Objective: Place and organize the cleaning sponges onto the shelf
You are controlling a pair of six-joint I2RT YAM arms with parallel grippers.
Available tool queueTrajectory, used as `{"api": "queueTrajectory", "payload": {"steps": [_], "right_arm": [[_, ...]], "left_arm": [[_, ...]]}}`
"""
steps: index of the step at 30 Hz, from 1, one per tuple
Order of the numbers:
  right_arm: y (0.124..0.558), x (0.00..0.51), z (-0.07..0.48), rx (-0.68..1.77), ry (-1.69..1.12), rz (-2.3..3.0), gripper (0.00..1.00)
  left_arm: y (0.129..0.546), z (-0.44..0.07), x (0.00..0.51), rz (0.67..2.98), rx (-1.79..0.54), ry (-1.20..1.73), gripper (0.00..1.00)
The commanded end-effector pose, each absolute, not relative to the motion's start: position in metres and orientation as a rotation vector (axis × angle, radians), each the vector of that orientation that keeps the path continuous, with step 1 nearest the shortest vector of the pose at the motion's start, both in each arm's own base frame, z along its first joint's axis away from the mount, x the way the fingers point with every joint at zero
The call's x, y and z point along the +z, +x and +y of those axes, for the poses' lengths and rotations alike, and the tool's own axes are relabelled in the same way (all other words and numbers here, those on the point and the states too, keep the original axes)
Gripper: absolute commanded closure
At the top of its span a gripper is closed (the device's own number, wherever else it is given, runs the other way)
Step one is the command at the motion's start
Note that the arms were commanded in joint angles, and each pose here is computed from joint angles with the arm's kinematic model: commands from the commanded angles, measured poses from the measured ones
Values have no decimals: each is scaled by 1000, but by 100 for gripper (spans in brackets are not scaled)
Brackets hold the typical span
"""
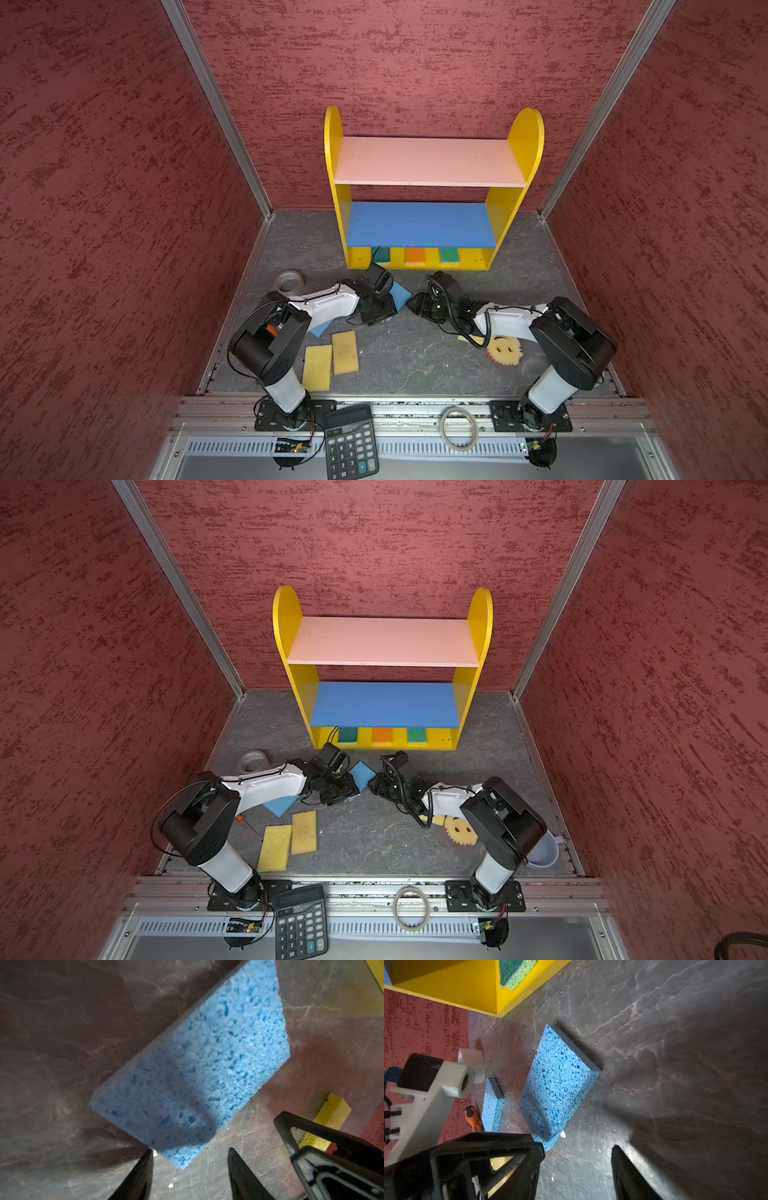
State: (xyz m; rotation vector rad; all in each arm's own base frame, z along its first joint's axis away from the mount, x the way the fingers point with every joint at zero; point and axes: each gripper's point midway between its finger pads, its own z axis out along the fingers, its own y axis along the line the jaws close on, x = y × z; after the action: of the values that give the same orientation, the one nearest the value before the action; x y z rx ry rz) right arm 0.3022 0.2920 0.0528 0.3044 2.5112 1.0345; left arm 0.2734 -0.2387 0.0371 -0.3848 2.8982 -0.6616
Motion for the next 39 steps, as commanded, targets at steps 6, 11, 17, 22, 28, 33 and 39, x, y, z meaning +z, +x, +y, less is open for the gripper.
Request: {"api": "queueTrajectory", "payload": {"steps": [6,11,17,22,28,33,39], "right_arm": [[325,54,287,942,355,2496,45],[339,54,303,966,335,2495,49],[350,43,316,977,328,2514,49],[376,48,338,1014,287,2479,49],[388,52,350,1038,279,2456,49],[367,48,333,936,251,2505,46],[340,45,340,899,172,2539,53]], "left_arm": [[304,-203,86,2733,-675,-447,40],[319,-186,74,2724,-610,-467,47],[319,-198,42,2797,-656,-521,48],[316,-200,38,2798,-679,-548,47],[305,-198,32,2810,-678,-569,47],[302,-198,27,2806,-690,-584,47],[301,-210,25,2811,-715,-560,47]]}}
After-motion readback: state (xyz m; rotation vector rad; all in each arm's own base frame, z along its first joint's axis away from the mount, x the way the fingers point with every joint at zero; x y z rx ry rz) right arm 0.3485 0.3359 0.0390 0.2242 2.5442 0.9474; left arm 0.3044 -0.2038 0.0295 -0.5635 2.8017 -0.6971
